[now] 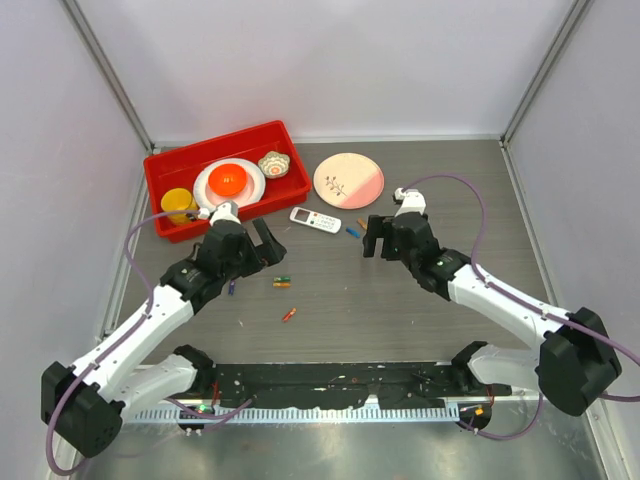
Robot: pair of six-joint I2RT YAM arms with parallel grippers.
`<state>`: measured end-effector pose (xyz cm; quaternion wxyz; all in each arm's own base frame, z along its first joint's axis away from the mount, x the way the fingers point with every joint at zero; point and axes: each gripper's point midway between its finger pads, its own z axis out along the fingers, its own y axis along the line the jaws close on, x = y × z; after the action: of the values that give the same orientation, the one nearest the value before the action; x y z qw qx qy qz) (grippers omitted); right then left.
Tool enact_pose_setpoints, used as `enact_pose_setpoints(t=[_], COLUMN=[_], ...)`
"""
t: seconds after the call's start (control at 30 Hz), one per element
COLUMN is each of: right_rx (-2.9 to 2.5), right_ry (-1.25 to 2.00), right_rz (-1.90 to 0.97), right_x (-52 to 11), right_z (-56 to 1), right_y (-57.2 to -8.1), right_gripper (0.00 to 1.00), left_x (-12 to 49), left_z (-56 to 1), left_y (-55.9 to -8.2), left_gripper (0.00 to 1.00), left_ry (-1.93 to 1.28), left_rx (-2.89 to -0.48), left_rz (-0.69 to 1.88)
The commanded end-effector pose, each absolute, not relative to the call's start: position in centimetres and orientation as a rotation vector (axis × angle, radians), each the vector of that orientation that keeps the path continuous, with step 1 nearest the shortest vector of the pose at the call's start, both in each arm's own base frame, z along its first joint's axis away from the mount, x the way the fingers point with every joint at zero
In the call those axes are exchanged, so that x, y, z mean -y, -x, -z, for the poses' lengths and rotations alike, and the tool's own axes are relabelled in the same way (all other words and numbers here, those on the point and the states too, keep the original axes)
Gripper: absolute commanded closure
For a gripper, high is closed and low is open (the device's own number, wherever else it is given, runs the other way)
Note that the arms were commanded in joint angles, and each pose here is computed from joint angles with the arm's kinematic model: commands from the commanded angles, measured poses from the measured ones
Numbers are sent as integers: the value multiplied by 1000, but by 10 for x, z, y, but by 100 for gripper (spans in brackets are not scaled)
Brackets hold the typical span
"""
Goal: Load the batteries into the remote control
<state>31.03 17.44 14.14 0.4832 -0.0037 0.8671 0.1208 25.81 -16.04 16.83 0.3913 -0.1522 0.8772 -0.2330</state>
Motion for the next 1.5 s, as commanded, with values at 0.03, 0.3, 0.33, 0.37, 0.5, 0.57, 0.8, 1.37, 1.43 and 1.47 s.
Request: enact_pose_setpoints(t=[0.03, 0.3, 0.33, 0.37, 0.5, 0.57, 0.8, 1.37, 1.43, 1.47], right_rx=[-2064, -1998, -1982, -1956, -1997, -2041, -2078, -2130, -2145, -2149], right_ry=[239, 466, 513, 495, 671, 753, 875, 932, 939, 941], right_rz=[-455, -279, -277, -263, -228, -223, -327, -312, -314, -315], right_x=[-217, -248, -252, -254, -263, -271, -292, -295, -296, -297], right_z=[-168, -165, -166, -172, -157, -139, -110, -77, -71, -69], right_y=[-313, -336, -338, -347, -362, -368, -390, -434, -436, -437], right_gripper=[4, 4, 4, 3, 1, 0, 1, 4, 7, 8], left_x=[161, 170, 172, 173, 174, 175, 175, 176, 176, 177], left_z=[-165, -171, -172, -172, -184, -184, -185, -183, -184, -184], left_y=[-261, -254, -252, -251, -246, -243, -234, -232, -233, -233], left_gripper=[0, 0, 0, 0, 0, 0, 0, 0, 0, 0], left_ry=[340, 234, 209, 194, 175, 158, 114, 96, 96, 95], left_rx=[-2245, -2202, -2196, -2190, -2127, -2119, -2149, -2156, -2148, -2150], left_rz=[561, 650, 670, 681, 734, 746, 752, 759, 761, 759])
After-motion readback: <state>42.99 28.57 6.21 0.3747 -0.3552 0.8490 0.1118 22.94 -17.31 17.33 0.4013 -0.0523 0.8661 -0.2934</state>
